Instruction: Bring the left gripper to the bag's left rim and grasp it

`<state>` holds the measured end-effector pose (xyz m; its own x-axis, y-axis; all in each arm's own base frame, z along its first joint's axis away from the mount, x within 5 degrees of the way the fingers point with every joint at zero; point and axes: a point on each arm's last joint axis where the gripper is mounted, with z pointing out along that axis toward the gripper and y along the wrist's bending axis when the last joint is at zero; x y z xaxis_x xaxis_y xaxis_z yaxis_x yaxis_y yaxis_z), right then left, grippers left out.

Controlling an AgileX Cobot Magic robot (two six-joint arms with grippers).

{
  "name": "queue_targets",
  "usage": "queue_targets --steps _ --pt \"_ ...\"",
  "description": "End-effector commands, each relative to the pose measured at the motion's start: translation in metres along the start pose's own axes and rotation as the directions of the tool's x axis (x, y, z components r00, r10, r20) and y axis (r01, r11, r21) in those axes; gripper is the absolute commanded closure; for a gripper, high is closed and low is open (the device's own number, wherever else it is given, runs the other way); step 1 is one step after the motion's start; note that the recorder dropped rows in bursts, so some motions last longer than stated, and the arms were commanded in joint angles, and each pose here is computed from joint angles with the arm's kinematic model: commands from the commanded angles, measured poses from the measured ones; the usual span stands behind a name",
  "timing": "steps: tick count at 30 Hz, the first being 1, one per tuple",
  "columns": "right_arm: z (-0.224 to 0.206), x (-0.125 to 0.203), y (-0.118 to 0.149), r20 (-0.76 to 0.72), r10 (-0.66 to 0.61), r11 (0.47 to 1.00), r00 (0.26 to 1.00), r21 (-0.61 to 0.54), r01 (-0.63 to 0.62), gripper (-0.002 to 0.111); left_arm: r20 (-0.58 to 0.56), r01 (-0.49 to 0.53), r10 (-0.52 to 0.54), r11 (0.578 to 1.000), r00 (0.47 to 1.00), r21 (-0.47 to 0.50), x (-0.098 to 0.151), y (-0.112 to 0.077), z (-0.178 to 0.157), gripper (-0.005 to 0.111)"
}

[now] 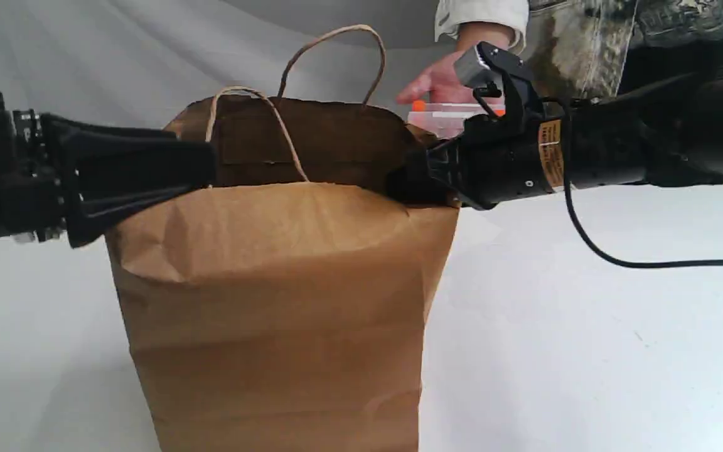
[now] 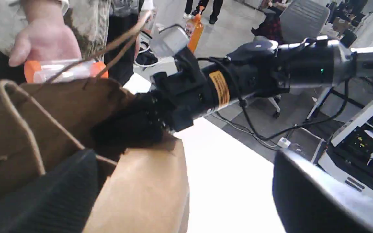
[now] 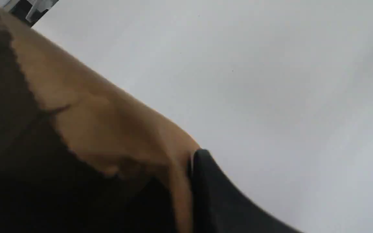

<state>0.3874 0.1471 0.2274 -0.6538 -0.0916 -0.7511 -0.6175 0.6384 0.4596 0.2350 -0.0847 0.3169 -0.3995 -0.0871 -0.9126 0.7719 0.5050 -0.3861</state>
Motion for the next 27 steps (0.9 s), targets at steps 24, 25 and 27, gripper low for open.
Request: queue_targets --steps 24,25,27 --pt "-0.001 -0.002 0.001 0.009 0.002 1.0 1.0 -0.002 -0.002 0.107 -0.108 -0.036 0.015 0.979 0.994 -0.199 -0.03 0.001 0.047 0.032" --pt "-0.001 -0.002 0.001 0.009 0.002 1.0 1.0 -0.002 -0.002 0.107 -0.105 -0.037 0.016 0.978 0.994 -0.207 -0.03 0.002 0.047 0.032" --pt "-0.001 -0.002 0.001 0.009 0.002 1.0 1.0 -0.002 -0.002 0.107 -0.104 -0.037 0.015 0.976 0.994 -0.214 -0.03 0.003 0.047 0.032"
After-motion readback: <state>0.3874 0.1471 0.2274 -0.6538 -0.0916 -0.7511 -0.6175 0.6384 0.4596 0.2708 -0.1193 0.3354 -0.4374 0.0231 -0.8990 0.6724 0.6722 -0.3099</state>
